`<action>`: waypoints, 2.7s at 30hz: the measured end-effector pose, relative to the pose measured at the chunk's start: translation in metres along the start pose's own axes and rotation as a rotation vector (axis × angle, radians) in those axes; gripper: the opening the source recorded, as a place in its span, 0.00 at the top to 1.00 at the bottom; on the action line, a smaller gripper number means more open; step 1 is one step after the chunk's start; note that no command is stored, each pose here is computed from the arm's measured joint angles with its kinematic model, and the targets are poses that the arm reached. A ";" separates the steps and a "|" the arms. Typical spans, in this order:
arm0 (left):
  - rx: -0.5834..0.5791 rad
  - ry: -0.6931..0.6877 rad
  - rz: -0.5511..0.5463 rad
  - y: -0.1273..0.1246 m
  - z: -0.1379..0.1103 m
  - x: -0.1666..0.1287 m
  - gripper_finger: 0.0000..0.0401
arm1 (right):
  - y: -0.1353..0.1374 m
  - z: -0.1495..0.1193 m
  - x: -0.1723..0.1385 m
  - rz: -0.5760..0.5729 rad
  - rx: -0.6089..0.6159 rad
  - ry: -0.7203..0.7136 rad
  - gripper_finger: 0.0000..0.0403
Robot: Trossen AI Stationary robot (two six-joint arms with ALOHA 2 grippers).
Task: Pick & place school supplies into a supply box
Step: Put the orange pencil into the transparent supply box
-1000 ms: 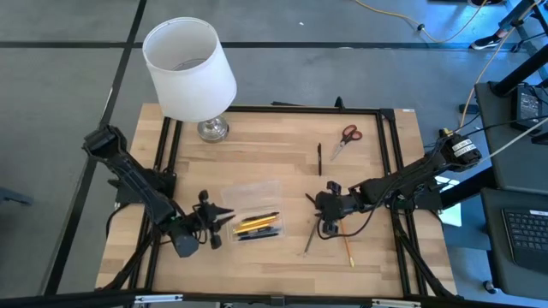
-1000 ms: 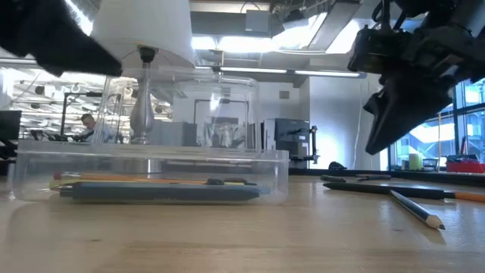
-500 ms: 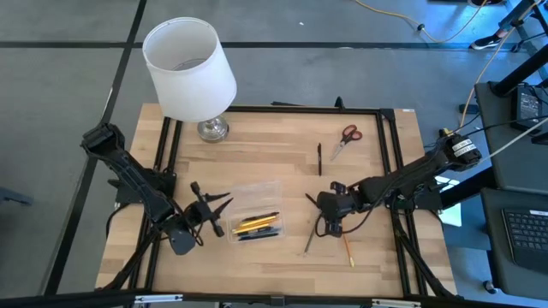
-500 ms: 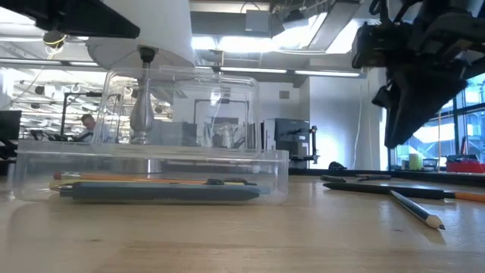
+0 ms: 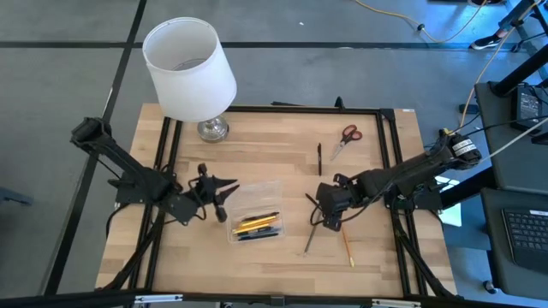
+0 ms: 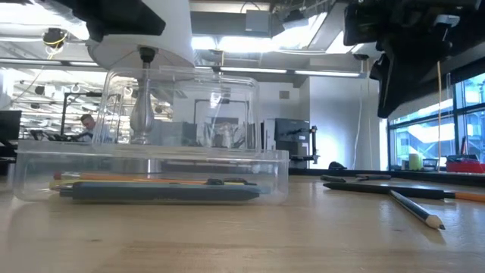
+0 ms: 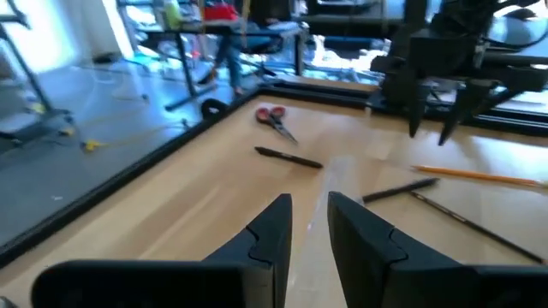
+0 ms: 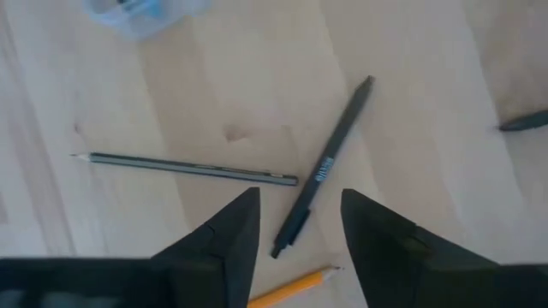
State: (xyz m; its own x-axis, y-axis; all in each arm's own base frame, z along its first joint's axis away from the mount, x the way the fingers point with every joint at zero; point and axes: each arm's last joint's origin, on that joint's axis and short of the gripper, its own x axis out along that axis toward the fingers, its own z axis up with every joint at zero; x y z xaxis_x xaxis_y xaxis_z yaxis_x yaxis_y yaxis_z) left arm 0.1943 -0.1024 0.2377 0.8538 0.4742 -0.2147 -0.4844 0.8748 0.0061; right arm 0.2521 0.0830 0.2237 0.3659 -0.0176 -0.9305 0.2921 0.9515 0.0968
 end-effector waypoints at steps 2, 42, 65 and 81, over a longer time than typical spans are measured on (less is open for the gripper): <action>-0.006 0.016 -0.036 0.004 0.003 -0.002 0.82 | 0.002 -0.001 0.000 0.006 -0.007 0.002 0.58; -0.075 0.028 -0.105 0.007 0.009 -0.006 0.82 | 0.028 -0.055 -0.013 0.014 0.634 0.532 0.58; -0.085 0.027 -0.104 0.007 0.009 -0.006 0.82 | 0.100 -0.100 0.035 0.004 0.649 0.418 0.66; -0.085 0.027 -0.105 0.007 0.009 -0.006 0.82 | 0.105 -0.110 0.074 -0.115 0.666 0.464 0.66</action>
State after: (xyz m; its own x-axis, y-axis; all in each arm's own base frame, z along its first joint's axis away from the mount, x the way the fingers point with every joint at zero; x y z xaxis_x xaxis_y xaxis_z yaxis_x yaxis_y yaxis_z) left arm 0.1878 -0.0981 0.2474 0.8956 0.3768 -0.2364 -0.4082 0.9073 -0.1004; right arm 0.2127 0.2153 0.1261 -0.0587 0.1642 -0.9847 0.8226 0.5668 0.0455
